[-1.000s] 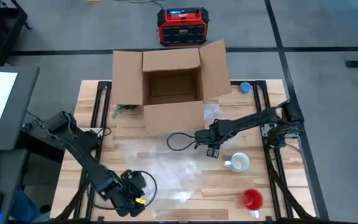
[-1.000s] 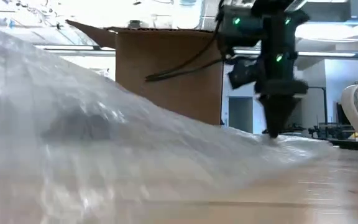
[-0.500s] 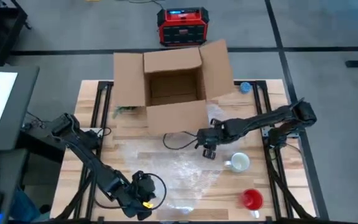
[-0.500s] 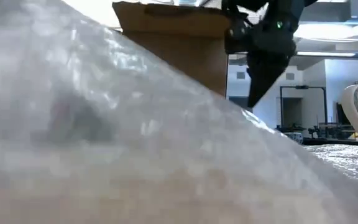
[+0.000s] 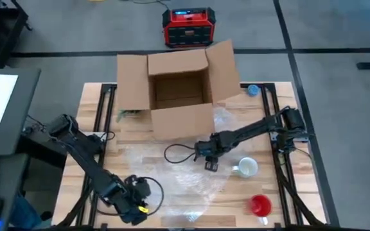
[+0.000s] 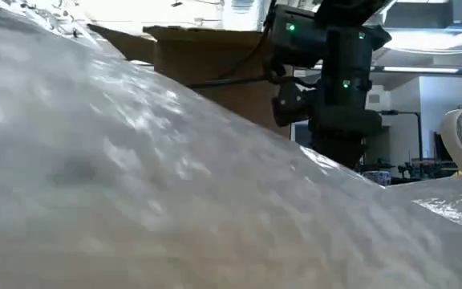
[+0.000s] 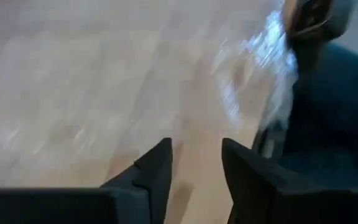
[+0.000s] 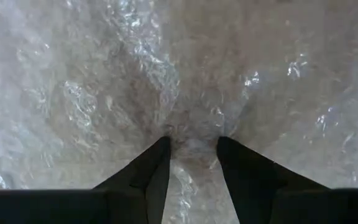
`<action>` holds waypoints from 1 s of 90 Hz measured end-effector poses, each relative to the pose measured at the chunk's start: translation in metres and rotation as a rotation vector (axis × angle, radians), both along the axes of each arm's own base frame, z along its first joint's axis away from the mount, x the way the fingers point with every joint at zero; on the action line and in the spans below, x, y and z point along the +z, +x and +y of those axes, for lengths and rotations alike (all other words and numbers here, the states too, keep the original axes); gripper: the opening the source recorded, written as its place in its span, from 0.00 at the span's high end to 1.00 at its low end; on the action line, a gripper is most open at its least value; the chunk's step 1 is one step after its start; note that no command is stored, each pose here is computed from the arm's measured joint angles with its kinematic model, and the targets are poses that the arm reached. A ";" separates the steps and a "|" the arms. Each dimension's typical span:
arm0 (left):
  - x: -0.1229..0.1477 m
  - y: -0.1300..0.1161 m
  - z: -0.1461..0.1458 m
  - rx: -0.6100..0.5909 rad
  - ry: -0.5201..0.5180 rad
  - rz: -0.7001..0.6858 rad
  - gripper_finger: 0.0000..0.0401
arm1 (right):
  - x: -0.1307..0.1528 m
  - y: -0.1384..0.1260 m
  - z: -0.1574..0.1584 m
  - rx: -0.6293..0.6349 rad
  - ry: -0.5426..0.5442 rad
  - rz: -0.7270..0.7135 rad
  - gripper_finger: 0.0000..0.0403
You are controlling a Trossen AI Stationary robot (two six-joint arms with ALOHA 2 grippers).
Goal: Wrap mug
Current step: Wrap the green patterned mug into the bubble wrap
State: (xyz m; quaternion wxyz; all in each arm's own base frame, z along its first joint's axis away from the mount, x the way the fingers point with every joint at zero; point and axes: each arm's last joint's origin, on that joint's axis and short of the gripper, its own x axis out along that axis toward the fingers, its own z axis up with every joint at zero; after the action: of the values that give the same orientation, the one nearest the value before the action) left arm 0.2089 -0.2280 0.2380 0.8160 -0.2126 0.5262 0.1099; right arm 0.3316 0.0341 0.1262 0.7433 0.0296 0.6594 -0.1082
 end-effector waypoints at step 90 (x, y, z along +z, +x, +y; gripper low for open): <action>-0.120 -0.015 0.101 0.282 0.289 0.074 0.69 | -0.001 0.018 0.060 0.169 0.070 -0.230 0.67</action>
State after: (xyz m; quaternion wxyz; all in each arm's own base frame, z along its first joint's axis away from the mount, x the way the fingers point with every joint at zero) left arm 0.1943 -0.1268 0.1181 0.7946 -0.1610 0.4995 0.3052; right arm 0.3496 0.0942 0.1256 0.8188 0.0124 0.5737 -0.0181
